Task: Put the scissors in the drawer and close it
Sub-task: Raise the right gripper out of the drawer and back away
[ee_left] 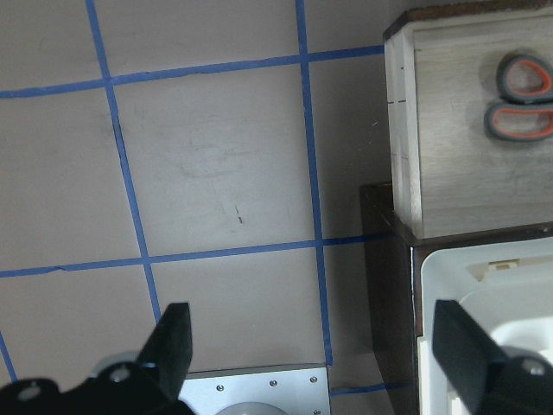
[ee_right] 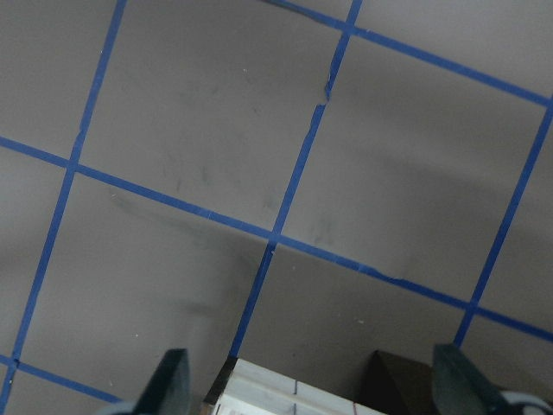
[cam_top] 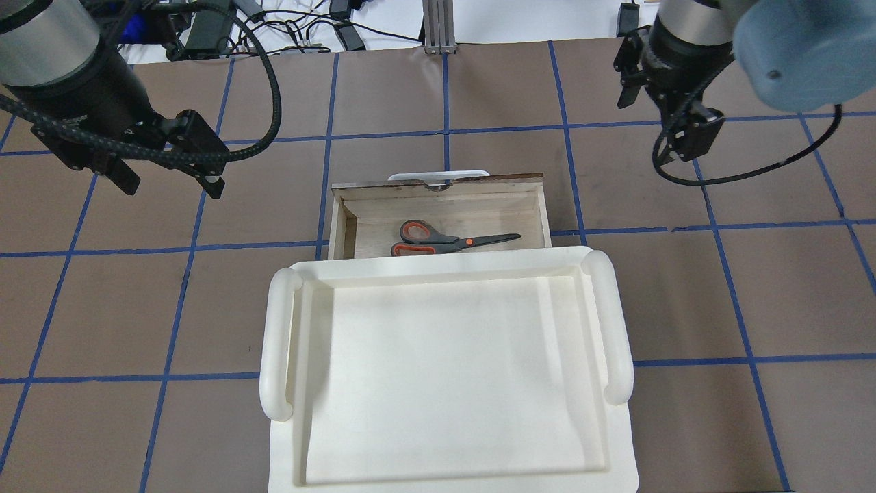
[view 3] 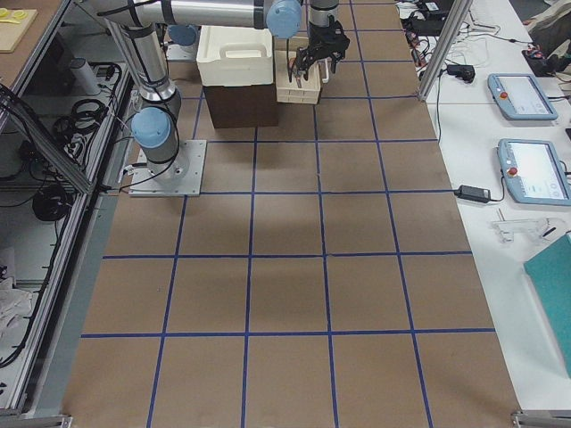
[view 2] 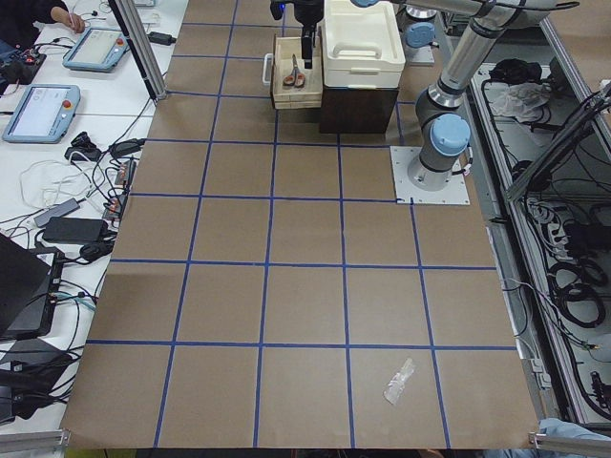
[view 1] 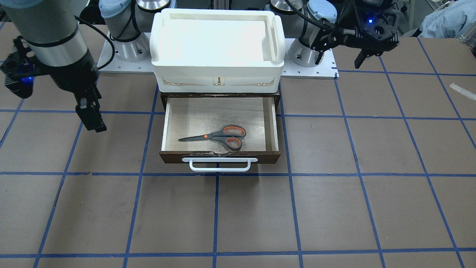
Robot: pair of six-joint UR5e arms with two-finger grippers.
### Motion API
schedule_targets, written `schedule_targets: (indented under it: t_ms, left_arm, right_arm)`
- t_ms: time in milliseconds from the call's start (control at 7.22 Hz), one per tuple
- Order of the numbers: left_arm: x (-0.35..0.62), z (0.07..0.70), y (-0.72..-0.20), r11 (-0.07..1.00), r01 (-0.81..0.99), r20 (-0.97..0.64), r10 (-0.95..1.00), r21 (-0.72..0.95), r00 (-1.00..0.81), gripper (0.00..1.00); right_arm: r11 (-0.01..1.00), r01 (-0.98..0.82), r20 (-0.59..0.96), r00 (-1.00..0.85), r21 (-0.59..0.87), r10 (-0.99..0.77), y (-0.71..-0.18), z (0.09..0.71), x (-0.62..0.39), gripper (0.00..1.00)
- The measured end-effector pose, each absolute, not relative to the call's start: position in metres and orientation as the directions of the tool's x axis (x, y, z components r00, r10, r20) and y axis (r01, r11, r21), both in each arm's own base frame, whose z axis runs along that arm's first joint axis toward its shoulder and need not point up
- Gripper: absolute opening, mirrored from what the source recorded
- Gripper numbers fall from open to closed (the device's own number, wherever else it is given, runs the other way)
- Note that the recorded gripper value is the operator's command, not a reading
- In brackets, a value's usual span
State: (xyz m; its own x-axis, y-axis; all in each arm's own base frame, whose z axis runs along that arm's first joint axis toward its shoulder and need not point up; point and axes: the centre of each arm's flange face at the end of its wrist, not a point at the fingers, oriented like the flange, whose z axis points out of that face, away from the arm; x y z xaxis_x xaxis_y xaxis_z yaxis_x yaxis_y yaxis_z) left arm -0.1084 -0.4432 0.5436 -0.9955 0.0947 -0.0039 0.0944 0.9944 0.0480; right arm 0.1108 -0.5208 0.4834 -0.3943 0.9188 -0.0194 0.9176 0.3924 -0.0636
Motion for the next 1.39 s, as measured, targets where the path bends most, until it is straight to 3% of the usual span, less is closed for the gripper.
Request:
schedule_targets:
  t_ms: [554,1108,1386]
  left_arm:
    - [-0.109,0.544,-0.443,0.994,0.095,-0.004,0.095,0.048,-0.995,1.00]
    - [-0.109,0.544,-0.443,0.994,0.095,-0.004,0.095,0.048,-0.995,1.00]
    - [-0.109,0.544,-0.443,0.994,0.095,-0.004,0.095,0.048,-0.995,1.00]
  right_arm:
    - [0.779,0.613,0.058,-0.780,-0.128,0.623,-0.479,0.524,0.107,1.00]
    - [0.945,0.304,0.100,-0.944,-0.118,0.316,-0.474,0.523,0.132,1.00]
    - [0.970,0.195,0.100,-0.973,-0.145,0.210,-0.481,0.524,0.133,1.00]
